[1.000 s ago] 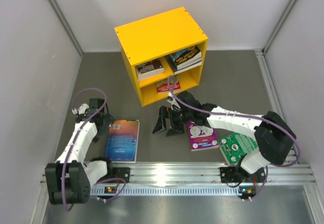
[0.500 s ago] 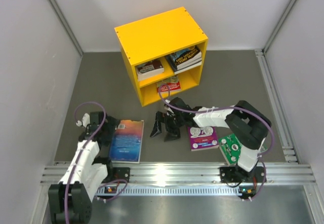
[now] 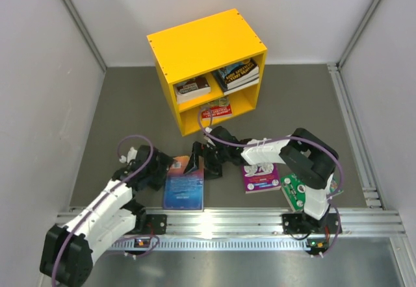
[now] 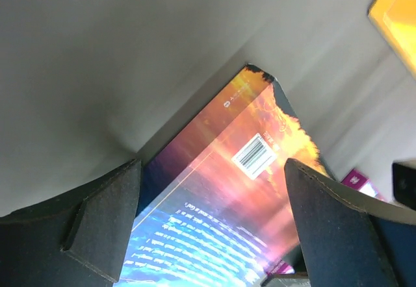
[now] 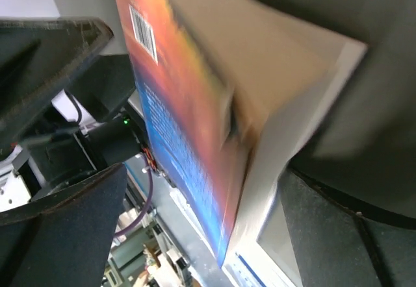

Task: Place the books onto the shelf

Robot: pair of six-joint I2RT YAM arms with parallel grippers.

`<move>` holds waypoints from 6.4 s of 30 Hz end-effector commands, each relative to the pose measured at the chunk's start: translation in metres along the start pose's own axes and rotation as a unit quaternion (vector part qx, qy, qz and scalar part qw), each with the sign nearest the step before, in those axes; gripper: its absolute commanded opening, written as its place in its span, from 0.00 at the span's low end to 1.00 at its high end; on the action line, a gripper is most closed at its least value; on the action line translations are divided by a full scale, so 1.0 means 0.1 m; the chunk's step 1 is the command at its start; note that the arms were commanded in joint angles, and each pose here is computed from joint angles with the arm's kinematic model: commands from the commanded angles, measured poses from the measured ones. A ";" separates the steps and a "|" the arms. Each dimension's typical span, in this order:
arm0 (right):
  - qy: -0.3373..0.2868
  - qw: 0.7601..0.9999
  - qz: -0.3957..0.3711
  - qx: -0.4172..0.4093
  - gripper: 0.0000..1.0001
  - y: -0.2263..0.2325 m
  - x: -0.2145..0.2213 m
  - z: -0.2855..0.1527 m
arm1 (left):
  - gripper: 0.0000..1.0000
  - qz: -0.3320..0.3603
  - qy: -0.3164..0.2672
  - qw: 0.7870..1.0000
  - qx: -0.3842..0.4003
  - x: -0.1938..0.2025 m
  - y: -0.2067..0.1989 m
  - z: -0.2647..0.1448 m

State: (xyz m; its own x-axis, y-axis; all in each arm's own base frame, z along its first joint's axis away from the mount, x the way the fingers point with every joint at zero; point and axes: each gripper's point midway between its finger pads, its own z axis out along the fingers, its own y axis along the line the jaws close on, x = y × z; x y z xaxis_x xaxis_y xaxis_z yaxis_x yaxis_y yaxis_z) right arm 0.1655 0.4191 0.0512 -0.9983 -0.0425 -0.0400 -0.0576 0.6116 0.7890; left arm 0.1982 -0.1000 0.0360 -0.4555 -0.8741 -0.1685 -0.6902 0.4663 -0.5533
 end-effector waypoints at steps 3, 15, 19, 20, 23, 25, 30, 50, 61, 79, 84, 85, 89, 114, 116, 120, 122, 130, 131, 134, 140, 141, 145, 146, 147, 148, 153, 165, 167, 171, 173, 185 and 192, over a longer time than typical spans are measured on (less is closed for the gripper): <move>0.016 0.999 -0.036 -0.026 0.82 0.26 0.21 0.22 | 0.94 -0.007 0.100 0.995 -0.001 0.62 -0.19 -0.04; -0.037 0.994 -0.094 0.041 0.03 0.16 0.16 -0.61 | 0.96 0.129 0.043 0.990 0.040 0.38 -0.54 -0.45; -0.084 0.992 -0.092 -0.018 0.00 0.39 0.03 -1.18 | 0.98 0.201 0.038 0.974 0.093 0.34 -0.74 -0.72; -0.101 0.989 -0.093 -0.050 0.00 0.52 -0.03 -1.40 | 0.98 0.217 0.049 0.964 0.147 0.40 -0.90 -0.83; -0.110 0.980 -0.100 -0.130 0.00 0.84 -0.03 -1.76 | 0.98 0.233 0.075 0.937 0.249 0.55 -1.10 -1.06; -0.118 0.973 -0.099 -0.170 0.00 0.97 -0.08 -1.95 | 0.98 0.236 0.097 0.909 0.330 0.67 -1.30 -1.27; -0.077 0.946 -0.115 -0.293 0.00 1.46 0.09 -2.27 | 0.98 0.258 0.127 0.875 0.391 0.83 -1.39 -1.43; -0.073 0.951 -0.073 -0.290 1.00 1.37 0.05 -2.24 | 0.00 0.280 0.147 0.834 0.451 0.87 -1.97 -1.98; -0.114 0.964 -0.065 -0.232 1.00 1.00 0.25 -2.35 | 0.00 0.171 0.032 0.846 0.504 0.34 -2.71 -2.55; -0.129 0.943 -0.014 -0.307 1.00 1.12 0.15 -2.34 | 0.00 0.039 0.059 0.796 0.602 0.21 -2.98 -3.03; -0.132 0.933 -0.019 -0.334 1.00 1.30 0.13 -2.40 | 0.00 0.018 0.053 0.792 0.609 0.14 -2.93 -3.10; -0.134 0.931 -0.021 -0.338 1.00 1.33 0.12 -2.41 | 0.00 0.016 0.054 0.792 0.608 0.14 -2.93 -3.10; -0.155 0.919 -0.032 -0.362 0.74 1.55 0.04 -2.57 | 0.00 0.012 0.054 0.791 0.610 0.13 -2.94 -3.13; -0.212 0.872 -0.251 -0.363 0.00 2.95 -1.12 -4.17 | 0.47 0.140 -0.023 0.813 0.564 0.04 -3.35 -3.35; -0.206 0.883 -0.224 -0.357 0.00 2.86 -1.47 -4.12 | 0.49 0.147 -0.020 0.812 0.564 0.06 -3.39 -3.35; -0.229 0.878 -0.230 -0.352 0.00 2.84 -1.99 -4.34 | 0.48 0.151 -0.004 0.817 0.557 0.12 -3.37 -3.28; -0.249 0.882 -0.202 -0.345 0.00 2.72 -2.32 -4.32 | 0.48 0.149 0.003 0.821 0.551 0.14 -3.31 -3.22; -0.322 0.885 -0.165 -0.292 0.00 2.32 -2.96 -4.28 | 0.47 0.142 -0.013 0.837 0.529 0.08 -3.07 -3.12; -0.341 0.884 -0.161 -0.277 0.00 2.24 -3.05 -4.29 | 0.47 0.143 -0.016 0.837 0.527 0.07 -3.06 -3.12; -0.361 0.889 -0.149 -0.241 0.00 2.05 -3.13 -4.23 | 0.47 0.144 -0.021 0.844 0.516 0.05 -3.01 -3.08; -0.406 0.880 -0.156 -0.193 0.00 1.89 -3.23 -4.25 | 0.45 0.139 -0.023 0.850 0.508 0.04 -2.94 -3.00; -0.411 0.880 -0.155 -0.183 0.00 1.86 -3.23 -4.25 | 0.45 0.139 -0.022 0.850 0.507 0.04 -2.93 -2.99; -0.451 0.872 -0.143 -0.126 0.00 1.68 -3.28 -4.31 | 0.45 0.139 -0.020 0.853 0.503 0.06 -2.93 -2.94; -0.459 0.870 -0.140 -0.114 0.00 1.65 -3.30 -4.34 | 0.45 0.139 -0.019 0.853 0.503 0.06 -2.93 -2.94; -0.466 0.867 -0.142 -0.104 0.00 1.63 -3.29 -4.37 | 0.45 0.139 -0.019 0.853 0.503 0.06 -2.93 -2.94; -0.467 0.867 -0.141 -0.102 0.00 1.61 -3.29 -4.36 | 0.45 0.138 -0.018 0.853 0.504 0.06 -2.94 -2.94; -0.444 0.879 -0.138 -0.108 0.00 1.56 -3.30 -4.24 | 0.44 0.137 -0.018 0.852 0.504 0.06 -2.94 -2.95; -0.435 0.882 -0.170 -0.067 1.00 1.48 -3.12 -4.24 | 0.43 0.134 -0.007 0.852 0.505 0.08 -2.89 -2.98; -0.453 0.875 -0.166 -0.038 1.00 1.41 -3.13 -4.34 | 0.42 0.135 -0.006 0.853 0.504 0.09 -2.88 -2.98; -0.496 0.855 -0.146 0.044 1.00 1.16 -3.06 -4.70 | 0.41 0.139 -0.003 0.853 0.503 0.09 -2.84 -3.02; -0.521 0.842 -0.103 0.100 1.00 0.84 -3.04 -4.94 | 0.41 0.145 0.001 0.857 0.494 0.11 -2.81 -3.00; -0.404 0.883 0.079 0.228 1.00 -0.55 -1.80 -4.19 | 0.81 0.330 0.130 0.890 0.288 0.88 -2.18 -1.91; -0.253 0.930 0.111 0.242 1.00 -1.36 -0.45 -3.16 | 0.98 0.372 0.208 0.881 0.203 1.67 -1.59 -1.11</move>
State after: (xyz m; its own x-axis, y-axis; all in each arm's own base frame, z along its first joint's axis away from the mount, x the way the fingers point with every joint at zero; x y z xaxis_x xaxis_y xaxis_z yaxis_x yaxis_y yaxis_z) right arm 0.2555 0.0831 0.1543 -0.8275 0.4596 -0.3225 0.3048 0.8501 0.4294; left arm 0.1810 -0.2936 0.2199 -0.8994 -0.2244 -0.3751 0.1086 0.7165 -0.6890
